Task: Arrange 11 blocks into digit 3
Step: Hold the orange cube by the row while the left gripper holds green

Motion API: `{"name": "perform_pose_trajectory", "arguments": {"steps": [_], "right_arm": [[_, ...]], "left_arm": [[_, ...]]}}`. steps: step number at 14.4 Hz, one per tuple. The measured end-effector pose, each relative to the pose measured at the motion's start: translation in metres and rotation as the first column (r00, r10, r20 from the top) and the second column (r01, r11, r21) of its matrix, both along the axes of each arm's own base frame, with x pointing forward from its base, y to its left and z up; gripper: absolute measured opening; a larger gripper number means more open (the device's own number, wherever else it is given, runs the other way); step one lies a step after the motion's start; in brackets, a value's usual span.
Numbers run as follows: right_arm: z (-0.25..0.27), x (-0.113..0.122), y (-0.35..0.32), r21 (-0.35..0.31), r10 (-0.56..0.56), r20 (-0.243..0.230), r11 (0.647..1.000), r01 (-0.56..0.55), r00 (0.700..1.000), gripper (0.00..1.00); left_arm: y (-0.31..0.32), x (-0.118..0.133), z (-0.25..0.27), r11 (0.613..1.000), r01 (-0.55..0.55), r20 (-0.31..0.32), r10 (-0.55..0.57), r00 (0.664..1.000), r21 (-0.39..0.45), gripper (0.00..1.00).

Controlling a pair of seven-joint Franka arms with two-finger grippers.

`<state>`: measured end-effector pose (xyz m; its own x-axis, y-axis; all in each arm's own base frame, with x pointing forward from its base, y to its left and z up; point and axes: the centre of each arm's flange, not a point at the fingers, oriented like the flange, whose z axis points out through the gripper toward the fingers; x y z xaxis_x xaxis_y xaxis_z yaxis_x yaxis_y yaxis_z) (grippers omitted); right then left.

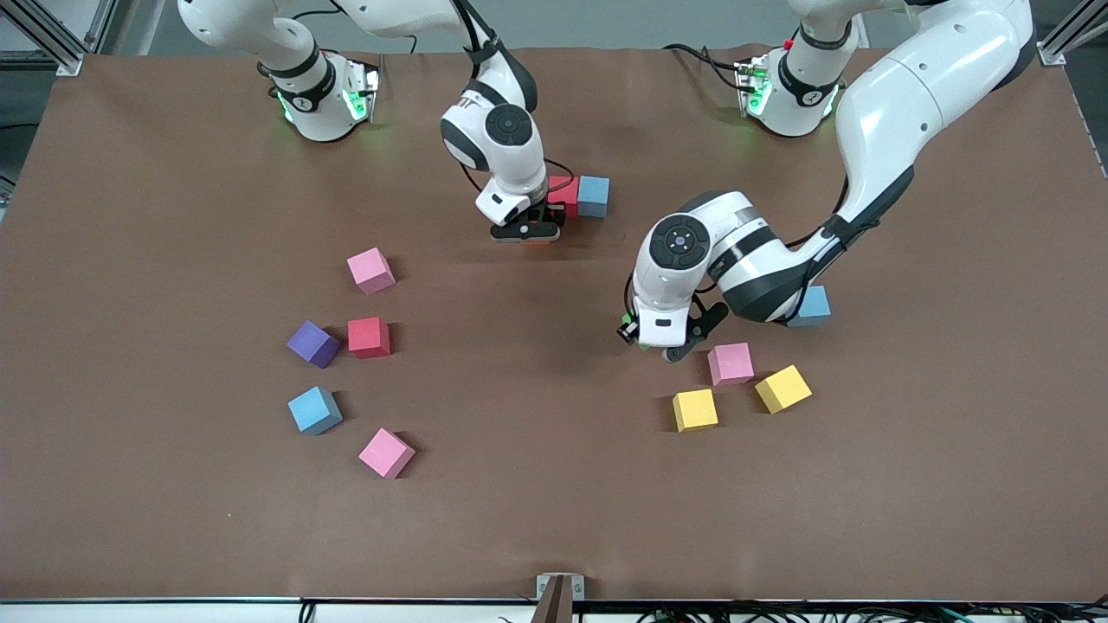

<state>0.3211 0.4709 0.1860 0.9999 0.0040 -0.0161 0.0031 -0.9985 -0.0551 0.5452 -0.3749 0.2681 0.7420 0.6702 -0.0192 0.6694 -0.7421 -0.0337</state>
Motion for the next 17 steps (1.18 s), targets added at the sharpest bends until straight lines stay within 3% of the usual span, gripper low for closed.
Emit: {"name": "perform_pose_trajectory", "arguments": {"steps": [17], "right_arm": [[-0.0002, -0.0004, -0.0005, -0.002, 0.0, -0.001, 1.0, 0.0, 1.0, 0.6]], "left_arm": [[-0.0019, 0.0052, 0.0076, 1.0, -0.006, 0.013, 0.006, 1.0, -0.011, 0.56]]}}
